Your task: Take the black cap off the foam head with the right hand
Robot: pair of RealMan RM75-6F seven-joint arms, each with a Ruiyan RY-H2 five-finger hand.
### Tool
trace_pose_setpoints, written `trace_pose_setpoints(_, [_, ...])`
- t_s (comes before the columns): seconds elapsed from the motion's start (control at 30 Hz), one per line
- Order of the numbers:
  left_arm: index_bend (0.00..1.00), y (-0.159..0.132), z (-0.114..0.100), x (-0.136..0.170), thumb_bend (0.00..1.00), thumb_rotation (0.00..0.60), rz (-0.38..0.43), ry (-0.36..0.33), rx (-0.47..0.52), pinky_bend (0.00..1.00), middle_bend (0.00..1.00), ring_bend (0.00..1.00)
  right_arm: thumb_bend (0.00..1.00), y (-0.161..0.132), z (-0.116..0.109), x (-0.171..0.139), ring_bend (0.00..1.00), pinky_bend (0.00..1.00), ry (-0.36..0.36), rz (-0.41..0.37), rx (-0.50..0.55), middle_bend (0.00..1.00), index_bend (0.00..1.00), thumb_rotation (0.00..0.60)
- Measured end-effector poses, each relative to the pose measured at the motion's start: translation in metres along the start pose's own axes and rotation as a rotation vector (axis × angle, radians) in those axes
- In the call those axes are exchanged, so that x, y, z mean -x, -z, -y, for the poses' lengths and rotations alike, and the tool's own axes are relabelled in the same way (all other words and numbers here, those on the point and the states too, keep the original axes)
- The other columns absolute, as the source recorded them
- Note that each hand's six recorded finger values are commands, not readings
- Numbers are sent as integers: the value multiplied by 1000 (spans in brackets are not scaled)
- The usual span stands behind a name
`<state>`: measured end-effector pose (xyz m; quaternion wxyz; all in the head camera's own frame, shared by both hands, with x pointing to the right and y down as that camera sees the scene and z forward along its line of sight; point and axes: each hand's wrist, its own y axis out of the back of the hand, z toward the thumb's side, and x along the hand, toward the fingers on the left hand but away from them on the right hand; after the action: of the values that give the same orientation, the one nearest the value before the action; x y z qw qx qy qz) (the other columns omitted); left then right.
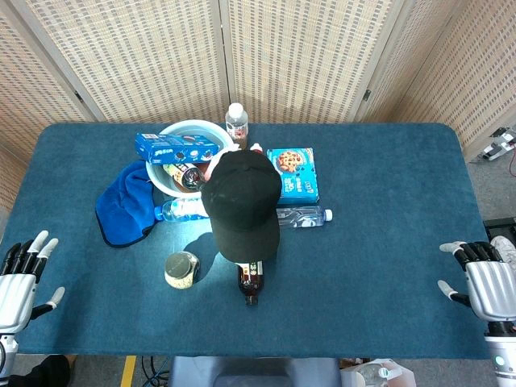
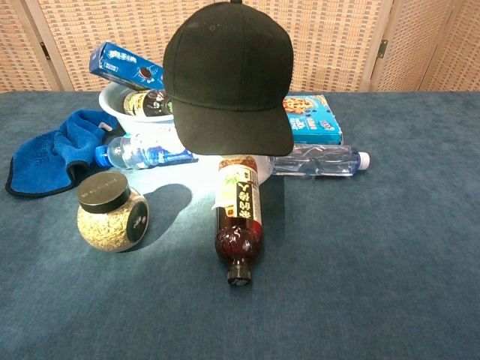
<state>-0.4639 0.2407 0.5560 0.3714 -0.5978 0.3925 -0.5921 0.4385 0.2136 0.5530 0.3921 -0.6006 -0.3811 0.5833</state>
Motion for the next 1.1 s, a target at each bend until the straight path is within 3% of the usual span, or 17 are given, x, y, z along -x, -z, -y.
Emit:
trace_pose_setpoints(0.47, [50, -1, 0, 2, 243, 600, -5, 9, -6, 0, 0, 0, 142, -8, -1, 5, 284, 246, 12, -52, 8, 337, 334, 600])
trace_pose_setpoints(0.77, [50, -4, -1, 2, 243, 600, -1, 11, -4, 0, 0, 0, 142, -43, -6, 25, 284, 246, 12, -186, 28, 337, 334, 600])
trace_pose_setpoints(1.1, [49, -3, -4, 5, 243, 600, -7, 10, -1, 0, 0, 0, 141, -114, -8, 58, 222, 246, 49, -394, 84, 337, 384, 600])
